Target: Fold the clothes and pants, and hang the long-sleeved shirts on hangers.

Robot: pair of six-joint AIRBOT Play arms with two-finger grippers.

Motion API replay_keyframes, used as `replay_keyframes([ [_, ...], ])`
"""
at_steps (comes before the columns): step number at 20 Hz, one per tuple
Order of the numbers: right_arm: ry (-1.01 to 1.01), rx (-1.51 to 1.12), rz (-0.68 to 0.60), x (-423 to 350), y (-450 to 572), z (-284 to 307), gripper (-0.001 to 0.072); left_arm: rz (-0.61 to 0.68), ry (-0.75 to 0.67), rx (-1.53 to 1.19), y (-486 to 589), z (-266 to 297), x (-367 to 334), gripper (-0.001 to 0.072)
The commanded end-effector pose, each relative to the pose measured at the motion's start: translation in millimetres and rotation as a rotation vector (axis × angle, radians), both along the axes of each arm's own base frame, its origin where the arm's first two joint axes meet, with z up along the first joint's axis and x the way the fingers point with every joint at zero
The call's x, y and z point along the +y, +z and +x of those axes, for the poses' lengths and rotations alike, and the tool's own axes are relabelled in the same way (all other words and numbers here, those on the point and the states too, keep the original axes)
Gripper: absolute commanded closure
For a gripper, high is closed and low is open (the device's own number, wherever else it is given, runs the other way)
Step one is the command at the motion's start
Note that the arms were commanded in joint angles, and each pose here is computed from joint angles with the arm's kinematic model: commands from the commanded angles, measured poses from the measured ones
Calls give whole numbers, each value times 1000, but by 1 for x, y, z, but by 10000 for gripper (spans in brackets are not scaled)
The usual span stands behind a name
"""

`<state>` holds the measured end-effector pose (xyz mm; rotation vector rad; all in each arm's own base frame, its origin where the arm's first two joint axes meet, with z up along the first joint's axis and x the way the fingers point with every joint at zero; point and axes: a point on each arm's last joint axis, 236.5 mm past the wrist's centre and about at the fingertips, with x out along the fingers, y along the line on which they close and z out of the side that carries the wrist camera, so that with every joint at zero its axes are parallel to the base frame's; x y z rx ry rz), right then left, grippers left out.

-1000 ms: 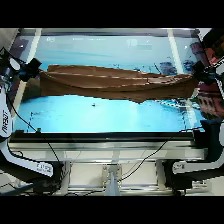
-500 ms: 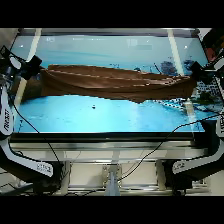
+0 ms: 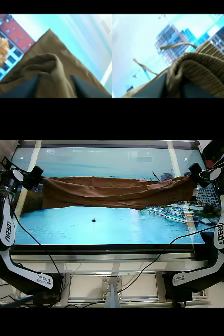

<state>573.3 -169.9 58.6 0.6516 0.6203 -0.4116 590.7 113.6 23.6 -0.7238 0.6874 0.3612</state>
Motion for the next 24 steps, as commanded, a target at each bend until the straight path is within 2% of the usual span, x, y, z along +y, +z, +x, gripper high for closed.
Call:
replay_keyframes([
  [1,-25,-86,-29,-8,17,12,7,18,11,-67,12,10,5,3],
  [6,-14,-9,-31,-6,3,1,28,23,-26,40,-6,-7,3,6],
  [9,35,42,-75,-5,-4,-5,28,31,-39,268,-40,-52,16,17],
  [14,87,88,-122,-4,-10,-10,28,-86,-9,594,-70,-139,44,39],
  [17,91,107,-116,-2,-14,-13,29,-96,-83,684,-73,-169,53,361],
  [19,128,141,-142,0,-15,-19,45,-27,-131,681,-63,-171,59,573],
  [20,156,171,-155,2,-17,-25,163,23,-130,654,-51,-166,63,674],
  [21,197,213,-174,5,-18,-33,343,67,-130,607,-36,-158,64,675],
  [22,248,260,-204,8,-19,-43,482,99,-129,541,-18,-148,62,675],
  [23,299,302,-235,10,-20,-52,550,133,-132,486,1,-141,60,676],
  [24,342,350,-263,10,-21,-62,575,175,-152,436,20,-136,57,676],
])
